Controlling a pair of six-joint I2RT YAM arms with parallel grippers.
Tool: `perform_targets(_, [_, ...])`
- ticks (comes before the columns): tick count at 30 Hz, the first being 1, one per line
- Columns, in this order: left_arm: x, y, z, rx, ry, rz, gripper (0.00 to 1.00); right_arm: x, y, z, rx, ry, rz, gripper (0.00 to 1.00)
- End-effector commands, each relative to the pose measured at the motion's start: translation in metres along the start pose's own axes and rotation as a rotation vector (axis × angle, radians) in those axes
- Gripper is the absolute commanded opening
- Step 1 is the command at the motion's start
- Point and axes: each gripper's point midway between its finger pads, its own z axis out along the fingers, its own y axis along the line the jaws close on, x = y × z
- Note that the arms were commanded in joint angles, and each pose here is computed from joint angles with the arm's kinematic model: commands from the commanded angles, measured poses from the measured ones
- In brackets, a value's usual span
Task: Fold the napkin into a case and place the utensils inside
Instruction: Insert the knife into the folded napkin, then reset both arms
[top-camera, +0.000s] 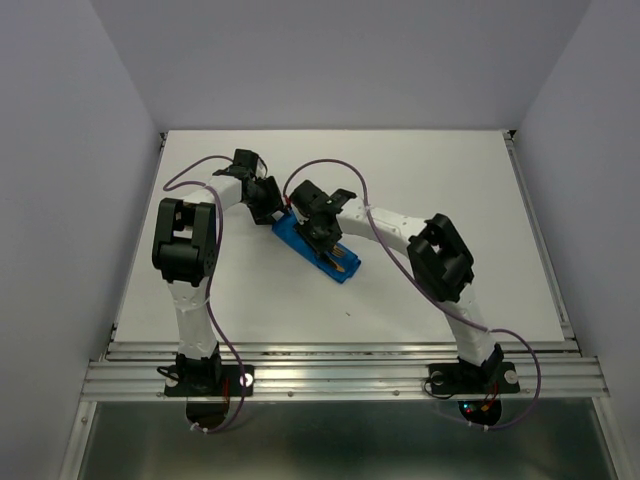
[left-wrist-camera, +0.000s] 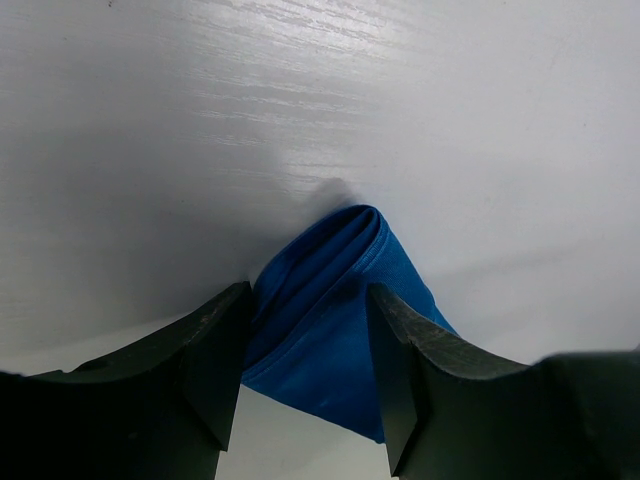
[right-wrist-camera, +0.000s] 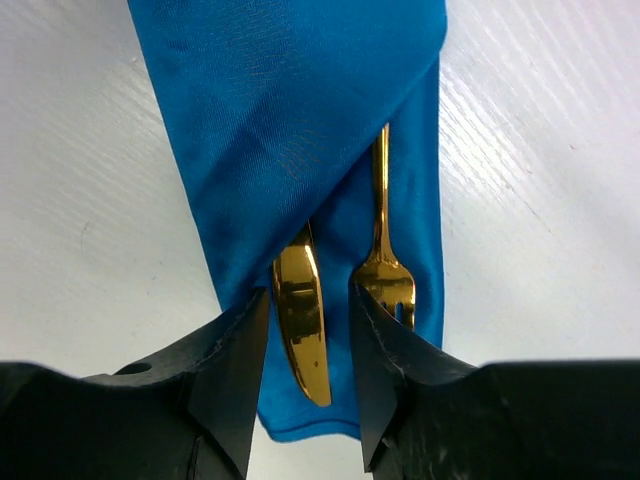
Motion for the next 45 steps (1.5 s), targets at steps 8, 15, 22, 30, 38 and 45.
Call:
perform_targets(8, [0.011, -0.002, -0.004, -0.001, 0.016, 0.02, 0.61, -0.025, -0.007, -0.07, 0.026, -0.214, 0.103, 0.44])
perform_targets(15, [0.009, 0.0, -0.009, -0.016, 0.002, 0.033, 0.61, -0.008, -0.061, -0.094, 0.134, -0.314, 0.347, 0.55])
perform_targets(22, [-0.003, 0.005, -0.021, -0.036, -0.042, 0.05, 0.61, 0.04, -0.144, -0.124, 0.382, -0.408, 0.761, 0.95])
perform_targets(30, [-0.032, 0.02, -0.058, -0.108, -0.165, 0.056, 0.61, 0.073, -0.191, -0.164, 0.488, -0.539, 1.036, 1.0])
perform_targets(38, [-0.048, -0.018, -0.148, 0.033, -0.341, 0.091, 0.61, 0.085, -0.216, -0.22, 0.622, -0.7, 1.15, 1.0])
perform_targets(45, [-0.041, -0.031, -0.217, 0.097, -0.489, 0.117, 0.61, 0.099, -0.226, -0.249, 0.699, -0.78, 1.187, 1.0])
